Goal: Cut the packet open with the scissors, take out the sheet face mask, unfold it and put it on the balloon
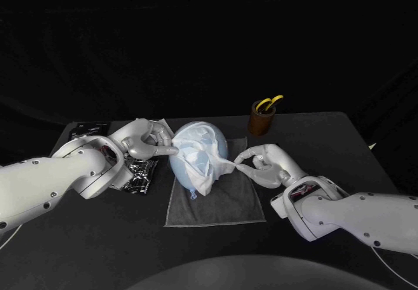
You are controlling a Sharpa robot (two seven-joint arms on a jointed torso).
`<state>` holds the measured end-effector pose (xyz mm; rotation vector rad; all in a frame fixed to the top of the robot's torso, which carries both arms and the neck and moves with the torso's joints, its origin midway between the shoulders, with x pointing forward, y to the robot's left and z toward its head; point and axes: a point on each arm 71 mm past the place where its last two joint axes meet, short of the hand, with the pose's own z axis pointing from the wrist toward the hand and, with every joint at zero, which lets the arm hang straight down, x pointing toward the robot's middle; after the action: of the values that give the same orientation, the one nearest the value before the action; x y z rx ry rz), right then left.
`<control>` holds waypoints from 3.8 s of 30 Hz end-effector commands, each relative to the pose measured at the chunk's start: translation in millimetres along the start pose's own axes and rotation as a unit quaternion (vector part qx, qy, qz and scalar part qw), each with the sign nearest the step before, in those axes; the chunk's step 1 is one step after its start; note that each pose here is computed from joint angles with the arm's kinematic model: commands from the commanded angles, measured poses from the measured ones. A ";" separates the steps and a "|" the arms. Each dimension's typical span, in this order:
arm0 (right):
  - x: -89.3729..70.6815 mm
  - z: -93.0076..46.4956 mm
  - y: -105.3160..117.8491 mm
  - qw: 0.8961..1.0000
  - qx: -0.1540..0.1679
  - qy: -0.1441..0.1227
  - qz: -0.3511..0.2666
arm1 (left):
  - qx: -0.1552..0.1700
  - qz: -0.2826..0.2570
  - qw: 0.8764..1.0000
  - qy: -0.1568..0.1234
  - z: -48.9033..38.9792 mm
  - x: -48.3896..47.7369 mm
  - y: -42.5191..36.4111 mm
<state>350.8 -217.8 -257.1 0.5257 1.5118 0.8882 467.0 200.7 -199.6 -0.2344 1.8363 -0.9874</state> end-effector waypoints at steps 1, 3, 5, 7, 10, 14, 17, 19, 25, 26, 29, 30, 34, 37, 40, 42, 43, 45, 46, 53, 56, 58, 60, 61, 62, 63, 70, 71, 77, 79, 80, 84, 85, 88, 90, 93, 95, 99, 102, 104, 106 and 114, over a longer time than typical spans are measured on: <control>-7.1 -0.1 -1.2 1.000 0.000 -0.026 -0.006 | -0.004 -0.002 1.000 -0.003 0.8 -0.3 0.4; -8.2 -0.5 -0.6 1.000 -0.005 -0.026 -0.011 | -0.005 -0.002 1.000 -0.003 0.8 -0.4 0.5; -9.6 -0.7 -0.8 0.999 -0.007 -0.027 -0.016 | -0.005 -0.002 1.000 -0.003 0.8 -0.6 0.8; -11.8 -0.5 -2.9 0.999 -0.001 -0.029 -0.021 | -0.005 -0.002 1.000 -0.003 1.2 -0.6 0.9; -14.8 -0.4 -6.6 0.999 0.009 -0.031 -0.026 | -0.006 -0.002 1.000 -0.004 1.3 -0.6 1.0; -18.9 -0.3 -11.5 0.999 0.021 -0.036 -0.032 | -0.007 -0.002 1.000 -0.004 1.5 -0.9 1.4; -20.7 -0.3 -13.2 0.998 0.025 -0.038 -0.034 | -0.007 -0.002 1.000 -0.004 1.5 -1.0 1.4; -21.7 -0.4 -14.0 0.998 0.026 -0.040 -0.035 | -0.007 -0.002 1.000 -0.004 1.5 -1.0 1.5; -27.2 -0.7 -19.1 0.998 0.035 -0.049 -0.035 | -0.008 -0.002 1.000 -0.005 1.4 -1.2 1.7; -27.7 -0.7 -19.6 0.998 0.036 -0.050 -0.035 | -0.008 -0.002 1.000 -0.005 1.4 -1.2 1.8; -29.4 -0.3 -21.5 0.997 0.041 -0.051 -0.031 | -0.008 -0.002 1.000 -0.005 1.5 -1.3 1.8; -29.6 -0.2 -21.8 0.997 0.041 -0.052 -0.030 | -0.008 -0.002 1.000 -0.005 1.5 -1.2 1.7; -29.8 0.2 -21.7 0.997 0.040 -0.052 -0.026 | -0.008 -0.002 1.000 -0.006 1.5 -1.3 1.7; -29.8 0.3 -21.8 0.998 0.040 -0.052 -0.019 | -0.008 -0.002 1.000 -0.006 1.5 -1.4 1.8; -30.5 0.6 -23.4 0.998 0.044 -0.052 -0.013 | -0.008 -0.004 1.000 -0.007 1.5 -1.6 1.8; -31.5 0.9 -24.9 0.997 0.048 -0.053 -0.011 | -0.008 -0.005 1.000 -0.007 1.4 -1.7 1.9; -32.1 1.0 -26.2 0.997 0.052 -0.054 -0.010 | -0.008 -0.005 1.000 -0.008 1.2 -1.9 2.0; -33.1 1.5 -29.0 0.997 0.062 -0.054 -0.010 | -0.008 -0.007 1.000 -0.009 0.8 -2.3 2.3; -33.4 1.8 -30.4 0.996 0.067 -0.054 -0.010 | -0.008 -0.008 1.000 -0.009 0.6 -2.6 2.5; -36.0 5.0 -41.2 0.994 0.098 -0.045 -0.015 | -0.008 -0.020 1.000 -0.016 -1.4 -5.2 4.2; -37.4 6.5 -43.3 0.994 0.101 -0.045 -0.019 | -0.005 -0.031 0.999 -0.018 -3.0 -6.3 4.4; -38.3 7.7 -44.3 0.994 0.101 -0.045 -0.022 | -0.002 -0.044 0.999 -0.019 -4.8 -7.1 4.6; -38.5 8.6 -45.1 0.994 0.102 -0.043 -0.024 | 0.001 -0.056 0.998 -0.018 -6.5 -7.7 4.7; -38.4 9.1 -45.4 0.994 0.102 -0.042 -0.024 | 0.003 -0.062 0.998 -0.017 -7.5 -7.9 4.7; -37.9 9.5 -45.4 0.994 0.101 -0.039 -0.024 | 0.005 -0.070 0.997 -0.016 -8.7 -8.2 4.7; -37.1 9.9 -45.1 0.994 0.100 -0.035 -0.023 | 0.008 -0.079 0.997 -0.014 -10.3 -8.5 4.7; -26.2 11.0 -32.9 0.998 0.066 -0.005 -0.016 | 0.017 -0.134 0.991 -0.011 -24.6 -13.4 7.5; -24.5 11.0 -30.6 0.998 0.059 0.000 -0.016 | 0.017 -0.139 0.990 -0.012 -26.6 -14.5 8.4; -12.6 9.5 -14.4 0.999 0.012 0.032 -0.019 | 0.017 -0.163 0.986 -0.021 -38.9 -20.8 13.3; -9.7 8.7 -9.7 0.999 -0.001 0.039 -0.019 | 0.021 -0.166 0.986 -0.021 -41.4 -21.1 13.2; -8.4 8.2 -7.4 0.999 -0.007 0.042 -0.019 | 0.024 -0.168 0.985 -0.020 -42.2 -20.9 12.8; -4.7 6.6 -0.3 0.998 -0.024 0.050 -0.015 | 0.035 -0.169 0.985 -0.017 -43.7 -19.0 10.9; -3.9 6.2 2.0 0.998 -0.028 0.051 -0.014 | 0.040 -0.165 0.985 -0.016 -43.9 -18.4 10.0; -3.4 7.4 10.1 0.998 -0.043 0.053 -0.011 | 0.061 -0.134 0.989 -0.017 -44.4 -17.1 5.9; -3.7 9.1 14.7 0.997 -0.050 0.053 -0.010 | 0.075 -0.108 0.991 -0.018 -44.4 -16.3 3.1; -4.3 12.8 22.7 0.997 -0.062 0.054 -0.010 | 0.096 -0.067 0.993 -0.021 -43.4 -14.2 -1.7; -5.2 16.4 28.9 0.996 -0.071 0.053 -0.011 | 0.109 -0.035 0.993 -0.020 -42.2 -11.7 -4.7; -9.8 24.0 38.6 0.995 -0.084 0.047 -0.015 | 0.123 0.010 0.992 -0.017 -40.1 -6.1 -7.4; -16.0 31.1 45.0 0.995 -0.090 0.039 -0.019 | 0.129 0.032 0.991 -0.014 -39.4 -0.2 -7.3; -20.1 35.0 47.9 0.995 -0.094 0.033 -0.023 | 0.130 0.038 0.991 -0.012 -39.2 2.9 -6.9; -25.7 40.3 50.8 0.995 -0.097 0.025 -0.029 | 0.132 0.045 0.990 -0.014 -38.6 5.9 -6.6; -31.1 50.4 53.7 0.994 -0.098 0.017 -0.044 | 0.133 0.051 0.990 -0.024 -35.7 9.1 -8.1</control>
<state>394.7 -198.9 -193.5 0.3206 1.4384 0.9807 431.1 210.9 -195.9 -0.0389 1.6766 -1.1446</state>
